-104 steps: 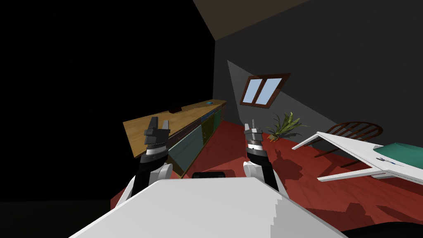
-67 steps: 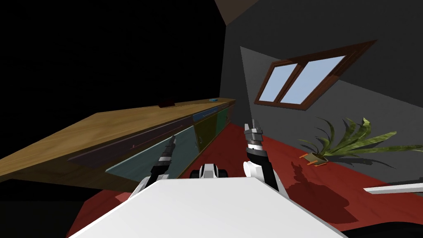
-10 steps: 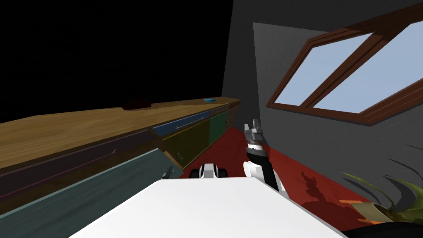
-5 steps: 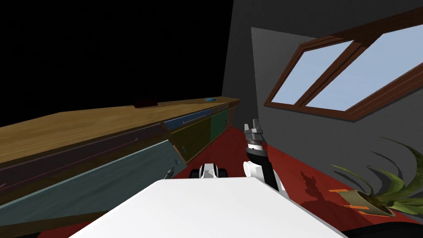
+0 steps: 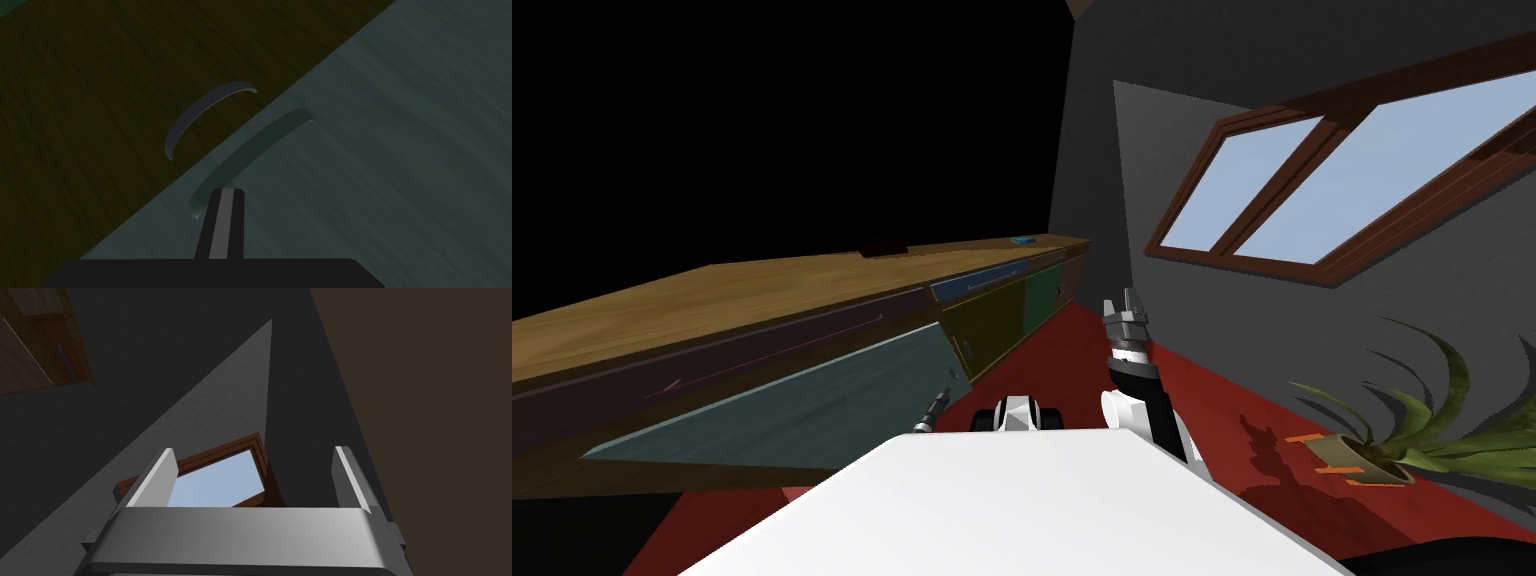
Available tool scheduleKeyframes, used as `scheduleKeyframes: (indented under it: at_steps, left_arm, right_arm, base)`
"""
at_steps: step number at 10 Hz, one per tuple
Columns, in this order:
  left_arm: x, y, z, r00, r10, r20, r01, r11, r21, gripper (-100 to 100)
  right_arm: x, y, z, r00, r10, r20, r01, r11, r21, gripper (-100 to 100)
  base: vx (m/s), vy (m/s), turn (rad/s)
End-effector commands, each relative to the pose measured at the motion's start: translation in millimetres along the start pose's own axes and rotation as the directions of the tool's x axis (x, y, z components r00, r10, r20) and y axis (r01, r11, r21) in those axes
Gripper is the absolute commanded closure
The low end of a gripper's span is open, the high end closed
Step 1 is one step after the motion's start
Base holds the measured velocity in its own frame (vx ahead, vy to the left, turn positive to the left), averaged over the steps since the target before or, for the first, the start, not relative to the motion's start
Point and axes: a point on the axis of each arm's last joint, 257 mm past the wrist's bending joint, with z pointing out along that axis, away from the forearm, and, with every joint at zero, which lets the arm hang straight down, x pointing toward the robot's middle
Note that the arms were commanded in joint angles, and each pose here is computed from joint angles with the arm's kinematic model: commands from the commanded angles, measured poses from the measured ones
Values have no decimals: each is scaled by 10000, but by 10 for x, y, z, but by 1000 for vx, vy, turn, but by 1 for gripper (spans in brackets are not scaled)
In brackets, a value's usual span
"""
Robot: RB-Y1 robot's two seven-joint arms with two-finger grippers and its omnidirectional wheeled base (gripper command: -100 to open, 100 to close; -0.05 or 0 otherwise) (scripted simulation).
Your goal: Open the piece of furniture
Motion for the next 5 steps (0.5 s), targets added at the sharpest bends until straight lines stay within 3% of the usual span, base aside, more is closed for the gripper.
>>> scheduleKeyframes:
  at_steps: [1, 2, 3, 4, 5]
  left_arm:
    - [124, -226, 237, 9995, 129, -292, -123, 9997, 208, 100]
    - [104, -270, 277, 9995, 145, -265, -137, 9995, 294, 100]
    - [248, -370, 406, 9980, 255, -582, -237, 9992, 321, 100]
    - [229, -411, 441, 9981, 271, -556, -249, 9989, 397, 100]
    - [392, -468, 521, 9951, 388, -906, -358, 9988, 345, 100]
  right_arm:
    - [0, 0, 0, 10000, 0, 0, 0, 10000, 1, 0]
    - [0, 0, 0, 10000, -1, 0, 1, 10000, -1, 0]
    - [0, 0, 0, 10000, 0, 0, 0, 10000, 0, 0]
    - [0, 0, 0, 10000, 0, 0, 0, 10000, -1, 0]
    - [0, 0, 0, 10000, 0, 0, 0, 10000, 0, 0]
  base:
    - [-140, 73, -6]
    - [-162, 63, -17]
    - [-220, 81, -20]
    - [-201, 77, -10]
    - [-208, 82, -18]
